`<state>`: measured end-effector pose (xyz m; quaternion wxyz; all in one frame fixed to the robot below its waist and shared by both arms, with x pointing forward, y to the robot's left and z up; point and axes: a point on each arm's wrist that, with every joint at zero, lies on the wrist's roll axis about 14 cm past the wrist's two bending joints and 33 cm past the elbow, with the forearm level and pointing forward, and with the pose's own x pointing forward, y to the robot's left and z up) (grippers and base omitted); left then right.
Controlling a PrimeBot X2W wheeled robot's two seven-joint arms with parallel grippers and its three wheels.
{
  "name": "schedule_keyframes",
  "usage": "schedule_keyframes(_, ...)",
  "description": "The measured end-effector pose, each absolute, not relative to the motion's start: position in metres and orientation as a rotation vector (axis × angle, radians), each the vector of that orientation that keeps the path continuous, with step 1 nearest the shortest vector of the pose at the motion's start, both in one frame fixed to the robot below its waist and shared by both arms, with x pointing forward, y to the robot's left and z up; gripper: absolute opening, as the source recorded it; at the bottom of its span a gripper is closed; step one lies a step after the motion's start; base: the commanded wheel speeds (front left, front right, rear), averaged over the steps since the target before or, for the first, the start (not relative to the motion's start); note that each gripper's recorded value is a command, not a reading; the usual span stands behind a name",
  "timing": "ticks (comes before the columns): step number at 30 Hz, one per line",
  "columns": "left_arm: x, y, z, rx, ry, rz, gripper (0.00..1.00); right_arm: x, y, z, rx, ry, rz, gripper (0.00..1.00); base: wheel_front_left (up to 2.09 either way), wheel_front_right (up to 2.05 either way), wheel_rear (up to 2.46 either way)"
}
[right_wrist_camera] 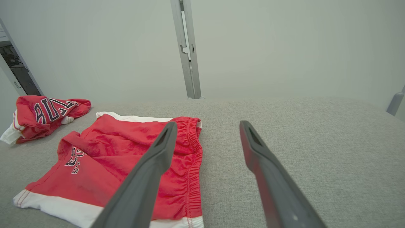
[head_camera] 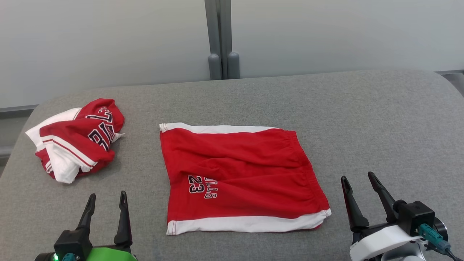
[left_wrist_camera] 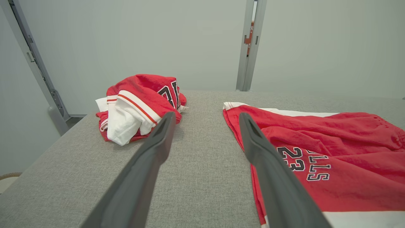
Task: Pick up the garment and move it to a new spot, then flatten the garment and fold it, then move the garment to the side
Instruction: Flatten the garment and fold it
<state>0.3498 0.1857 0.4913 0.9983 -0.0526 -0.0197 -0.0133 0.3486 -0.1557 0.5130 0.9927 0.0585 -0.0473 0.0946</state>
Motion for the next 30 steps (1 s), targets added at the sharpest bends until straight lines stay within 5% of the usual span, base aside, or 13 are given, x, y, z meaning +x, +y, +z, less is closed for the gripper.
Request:
schedule_keyframes(14,0.348,0.177,0.48,-0.106,-0.003,-0.055,1.0,0.348,-0.154,0.505,0.114,-0.07,0.196,1.0,0.0,0.0,0.0)
schedule_keyframes(30,0.343,0.124,0.396,-0.166,0.296,-0.192,1.0,0.357,-0.142,0.439,0.114,0.153,0.229,1.0,0.0,0.0,0.0)
